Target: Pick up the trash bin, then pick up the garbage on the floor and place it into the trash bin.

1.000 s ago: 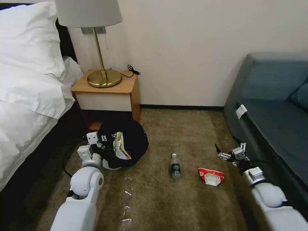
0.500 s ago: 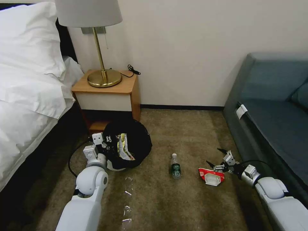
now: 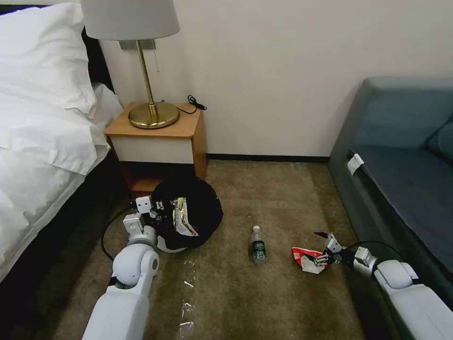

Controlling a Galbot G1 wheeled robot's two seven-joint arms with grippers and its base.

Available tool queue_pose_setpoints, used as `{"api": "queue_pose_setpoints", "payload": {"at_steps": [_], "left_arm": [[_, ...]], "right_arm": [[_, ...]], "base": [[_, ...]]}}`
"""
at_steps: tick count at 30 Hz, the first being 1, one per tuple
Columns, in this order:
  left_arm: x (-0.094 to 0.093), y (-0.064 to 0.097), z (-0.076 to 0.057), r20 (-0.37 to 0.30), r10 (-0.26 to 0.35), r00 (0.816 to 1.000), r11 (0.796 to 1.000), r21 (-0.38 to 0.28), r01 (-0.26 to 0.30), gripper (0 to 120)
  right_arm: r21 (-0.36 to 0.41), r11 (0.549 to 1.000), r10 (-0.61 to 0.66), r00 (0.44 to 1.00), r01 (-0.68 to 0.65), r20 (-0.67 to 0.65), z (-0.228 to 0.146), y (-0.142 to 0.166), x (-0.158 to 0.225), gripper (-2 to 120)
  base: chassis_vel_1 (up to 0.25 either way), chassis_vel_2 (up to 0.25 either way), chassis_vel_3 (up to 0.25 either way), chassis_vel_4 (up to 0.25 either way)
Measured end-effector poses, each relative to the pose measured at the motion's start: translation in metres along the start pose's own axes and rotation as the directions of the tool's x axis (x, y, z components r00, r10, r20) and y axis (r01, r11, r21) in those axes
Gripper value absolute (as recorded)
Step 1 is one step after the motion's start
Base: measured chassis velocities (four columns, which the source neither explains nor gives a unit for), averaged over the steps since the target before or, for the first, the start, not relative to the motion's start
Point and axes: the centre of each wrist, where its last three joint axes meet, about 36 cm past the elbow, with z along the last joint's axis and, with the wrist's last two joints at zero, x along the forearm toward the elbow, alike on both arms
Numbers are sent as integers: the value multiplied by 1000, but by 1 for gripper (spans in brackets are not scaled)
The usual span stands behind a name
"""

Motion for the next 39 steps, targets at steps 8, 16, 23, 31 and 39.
{"api": "queue_pose_setpoints", "payload": {"at_steps": [8, 16, 23, 31, 39], "left_arm": [[-2, 2, 0, 3, -8, 1000, 1000, 7, 8, 5], [-3, -1, -1, 7, -6, 1000, 1000, 19, 6, 5], [-5, 2, 0, 9, -16, 1000, 1000, 22, 15, 5], [-8, 3, 0, 10, -15, 1000, 999, 29, 15, 5], [-15, 2, 16, -10, -5, 1000, 999, 48, 5, 5]], "right_arm": [[44, 991, -128, 990, 130, -51, 5, -13, 4, 100], [78, 981, -171, 979, 180, -113, 15, -14, -8, 100], [91, 978, -173, 973, 188, -154, 18, -13, -28, 100], [86, 964, -231, 954, 251, -192, 23, -8, -36, 100], [67, 952, -280, 937, 299, -208, 30, 4, -49, 100]], "base": [[0, 0, 0, 0], [0, 0, 0, 0], [0, 0, 0, 0], [0, 0, 0, 0], [0, 0, 0, 0]]}}
